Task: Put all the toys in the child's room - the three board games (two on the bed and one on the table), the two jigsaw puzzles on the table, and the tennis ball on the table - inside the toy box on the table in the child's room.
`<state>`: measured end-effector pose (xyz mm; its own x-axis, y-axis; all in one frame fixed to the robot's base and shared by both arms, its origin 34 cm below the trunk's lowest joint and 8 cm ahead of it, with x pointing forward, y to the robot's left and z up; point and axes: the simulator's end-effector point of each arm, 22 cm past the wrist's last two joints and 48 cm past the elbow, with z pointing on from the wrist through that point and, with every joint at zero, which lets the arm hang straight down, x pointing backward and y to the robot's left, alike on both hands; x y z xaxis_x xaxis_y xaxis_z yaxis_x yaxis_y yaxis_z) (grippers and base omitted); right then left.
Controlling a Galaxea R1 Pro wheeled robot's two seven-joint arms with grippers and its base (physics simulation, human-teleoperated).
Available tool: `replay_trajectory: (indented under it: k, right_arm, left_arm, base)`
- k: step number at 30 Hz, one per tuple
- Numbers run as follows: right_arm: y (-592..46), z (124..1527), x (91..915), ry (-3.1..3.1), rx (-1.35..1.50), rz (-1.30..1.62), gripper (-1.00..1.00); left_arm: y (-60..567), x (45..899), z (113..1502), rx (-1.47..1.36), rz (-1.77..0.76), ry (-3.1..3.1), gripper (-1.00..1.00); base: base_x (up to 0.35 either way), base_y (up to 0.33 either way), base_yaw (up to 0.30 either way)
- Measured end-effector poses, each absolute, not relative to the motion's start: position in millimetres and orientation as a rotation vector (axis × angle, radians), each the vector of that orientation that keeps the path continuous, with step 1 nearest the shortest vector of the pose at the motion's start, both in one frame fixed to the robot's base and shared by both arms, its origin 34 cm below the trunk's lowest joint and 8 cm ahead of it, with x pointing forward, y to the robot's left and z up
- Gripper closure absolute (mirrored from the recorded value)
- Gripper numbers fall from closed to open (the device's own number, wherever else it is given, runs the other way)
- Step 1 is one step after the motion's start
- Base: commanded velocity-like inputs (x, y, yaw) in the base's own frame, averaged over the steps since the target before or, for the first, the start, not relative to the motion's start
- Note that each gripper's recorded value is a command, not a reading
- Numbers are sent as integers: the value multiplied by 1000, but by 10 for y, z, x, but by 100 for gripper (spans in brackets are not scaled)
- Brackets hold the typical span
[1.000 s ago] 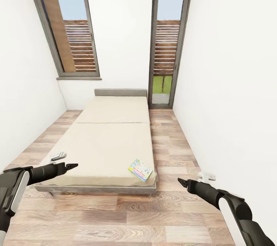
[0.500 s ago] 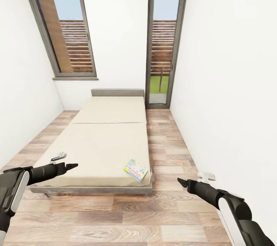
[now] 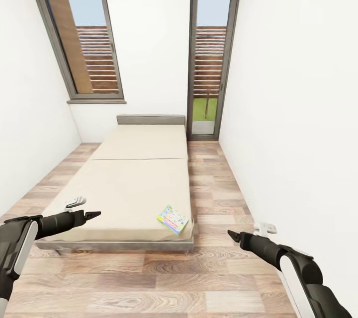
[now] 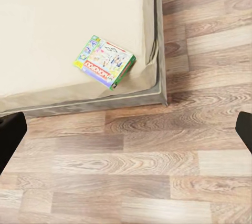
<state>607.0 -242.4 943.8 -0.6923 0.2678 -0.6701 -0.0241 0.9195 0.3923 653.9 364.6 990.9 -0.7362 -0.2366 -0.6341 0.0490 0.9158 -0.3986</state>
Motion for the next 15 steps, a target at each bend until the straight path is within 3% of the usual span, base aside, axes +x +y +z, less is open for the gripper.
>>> replay_trajectory:
  k: [7, 15]
  right_arm:
    - [-2413, 9438, 6070, 2292, 173, 483, -100]
    - [-2408, 9438, 6068, 2292, 173, 485, -100]
  left_arm:
    - [3646, 6539, 9909, -133, -512, 2347, -100]
    - [3648, 6539, 9910, -132, -511, 2347, -100]
  base:
    - [0, -178, 0]
    - [15, -77, 0]
